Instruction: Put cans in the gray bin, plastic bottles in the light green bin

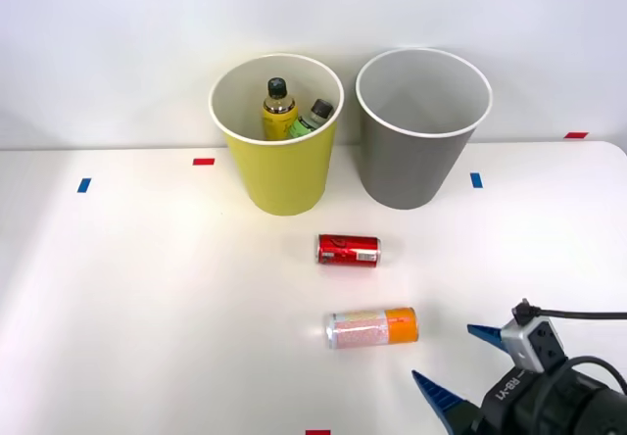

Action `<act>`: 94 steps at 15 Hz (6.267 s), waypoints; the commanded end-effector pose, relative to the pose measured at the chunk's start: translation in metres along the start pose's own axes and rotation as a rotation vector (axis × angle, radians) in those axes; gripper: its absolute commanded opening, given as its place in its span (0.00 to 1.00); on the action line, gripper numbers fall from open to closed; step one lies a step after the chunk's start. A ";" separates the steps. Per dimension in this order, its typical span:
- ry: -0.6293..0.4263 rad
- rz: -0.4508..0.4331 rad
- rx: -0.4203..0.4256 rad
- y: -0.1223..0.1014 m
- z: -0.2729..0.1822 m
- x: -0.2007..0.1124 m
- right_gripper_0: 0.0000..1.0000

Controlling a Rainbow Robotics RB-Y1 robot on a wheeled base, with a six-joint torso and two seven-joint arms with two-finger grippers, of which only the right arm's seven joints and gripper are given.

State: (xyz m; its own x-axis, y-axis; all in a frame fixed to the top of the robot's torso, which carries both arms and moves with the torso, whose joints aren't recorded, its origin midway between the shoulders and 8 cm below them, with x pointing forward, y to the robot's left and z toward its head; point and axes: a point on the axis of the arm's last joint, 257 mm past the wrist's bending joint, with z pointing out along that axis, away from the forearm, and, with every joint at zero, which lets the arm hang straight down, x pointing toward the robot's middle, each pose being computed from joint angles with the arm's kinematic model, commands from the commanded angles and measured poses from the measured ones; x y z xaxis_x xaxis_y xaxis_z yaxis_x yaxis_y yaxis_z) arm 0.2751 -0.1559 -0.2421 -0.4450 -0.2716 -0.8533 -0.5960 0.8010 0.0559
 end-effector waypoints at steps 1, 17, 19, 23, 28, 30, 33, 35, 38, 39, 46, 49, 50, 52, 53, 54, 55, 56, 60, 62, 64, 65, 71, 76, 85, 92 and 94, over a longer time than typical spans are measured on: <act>0.000 -0.112 -0.015 0.000 0.004 -0.007 0.95; 0.082 -0.577 -0.103 0.009 0.030 -0.024 0.96; 0.112 -0.539 -0.112 0.009 0.031 -0.022 0.95; 0.217 -0.471 -0.082 0.004 0.030 -0.002 0.95; 0.268 -0.445 -0.104 0.033 0.023 -0.013 0.96; 0.230 -0.501 -0.127 0.042 0.032 -0.029 0.96; 0.263 -0.619 -0.131 0.032 0.049 -0.026 0.95; 0.256 -0.699 -0.138 0.032 0.054 -0.032 0.95; 0.229 -0.771 -0.170 0.046 0.059 -0.042 0.96; 0.221 -0.815 -0.180 0.049 0.060 -0.044 0.96; 0.252 -0.949 -0.227 0.058 0.063 -0.030 0.96; 0.274 -0.994 -0.225 0.063 0.067 -0.026 0.95; 0.284 -0.994 -0.218 0.062 0.071 -0.026 0.95; 0.328 -0.983 -0.203 0.055 0.078 -0.018 0.95; 0.346 -0.972 -0.210 0.055 0.082 -0.017 0.96; 0.368 -0.968 -0.209 0.052 0.083 -0.016 0.95; 0.389 -0.968 -0.209 0.050 0.085 -0.014 0.95; 0.408 -0.972 -0.211 0.050 0.084 -0.013 0.95; 0.467 -1.001 -0.186 0.042 0.087 -0.008 0.95; 0.475 -1.003 -0.187 0.042 0.092 -0.005 0.95; 0.474 -1.000 -0.197 0.047 0.097 -0.004 0.96; 0.481 -0.996 -0.198 0.047 0.098 -0.002 0.95; 0.497 -1.004 -0.193 0.045 0.115 0.001 0.96; 0.504 -1.008 -0.195 0.048 0.130 0.004 0.95; 0.500 -1.013 -0.195 0.039 0.146 0.005 0.95; 0.514 -1.025 -0.210 0.037 0.144 0.009 0.51; 0.512 -1.023 -0.204 0.034 0.143 0.008 0.07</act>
State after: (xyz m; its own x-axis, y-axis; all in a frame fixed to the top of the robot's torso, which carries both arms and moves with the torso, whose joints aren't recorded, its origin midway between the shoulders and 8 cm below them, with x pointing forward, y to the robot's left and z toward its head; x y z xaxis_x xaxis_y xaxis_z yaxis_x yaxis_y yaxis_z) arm 0.3460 -0.0532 -0.3218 0.1179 -0.9635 -0.2402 -0.9102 -0.0082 -0.4140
